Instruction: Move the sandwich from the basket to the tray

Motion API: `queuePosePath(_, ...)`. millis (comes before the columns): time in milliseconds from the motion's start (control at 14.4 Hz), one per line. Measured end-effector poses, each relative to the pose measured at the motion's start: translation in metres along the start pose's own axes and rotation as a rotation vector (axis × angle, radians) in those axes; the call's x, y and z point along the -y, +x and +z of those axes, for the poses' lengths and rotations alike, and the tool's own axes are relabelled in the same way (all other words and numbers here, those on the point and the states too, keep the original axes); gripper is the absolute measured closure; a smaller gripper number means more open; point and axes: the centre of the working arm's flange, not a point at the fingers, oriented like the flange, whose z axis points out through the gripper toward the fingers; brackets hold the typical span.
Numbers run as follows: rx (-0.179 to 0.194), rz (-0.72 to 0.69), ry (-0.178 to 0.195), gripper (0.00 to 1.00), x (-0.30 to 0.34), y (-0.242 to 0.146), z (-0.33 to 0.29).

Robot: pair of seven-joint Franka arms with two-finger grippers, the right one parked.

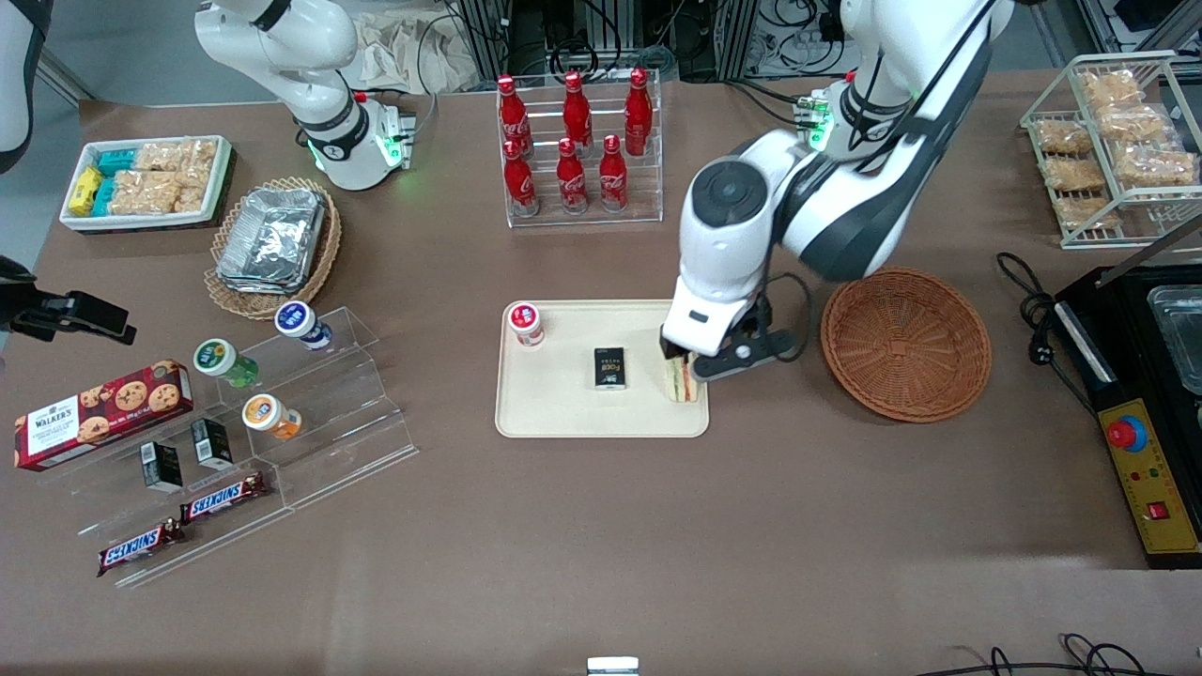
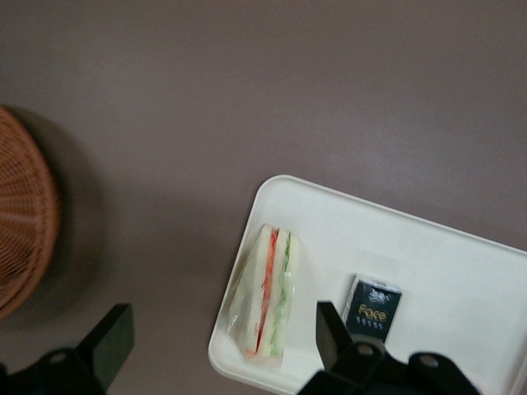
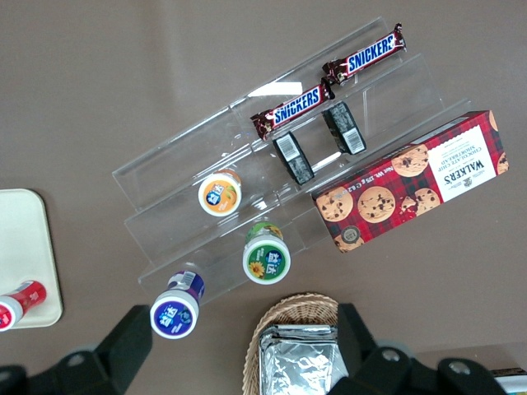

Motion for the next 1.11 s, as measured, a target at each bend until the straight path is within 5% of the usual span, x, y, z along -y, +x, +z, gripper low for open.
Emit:
queuePosePath(278,0.005,-0.018,-0.053,0.01,0.073,0.033,-0.092)
queuePosePath(625,0.060,0.148,-0.014,0.00,0.196,0.073,-0.146)
queuePosePath(1111,0.085,0.382,-0.049,0.00,0.295,0.114,-0.154)
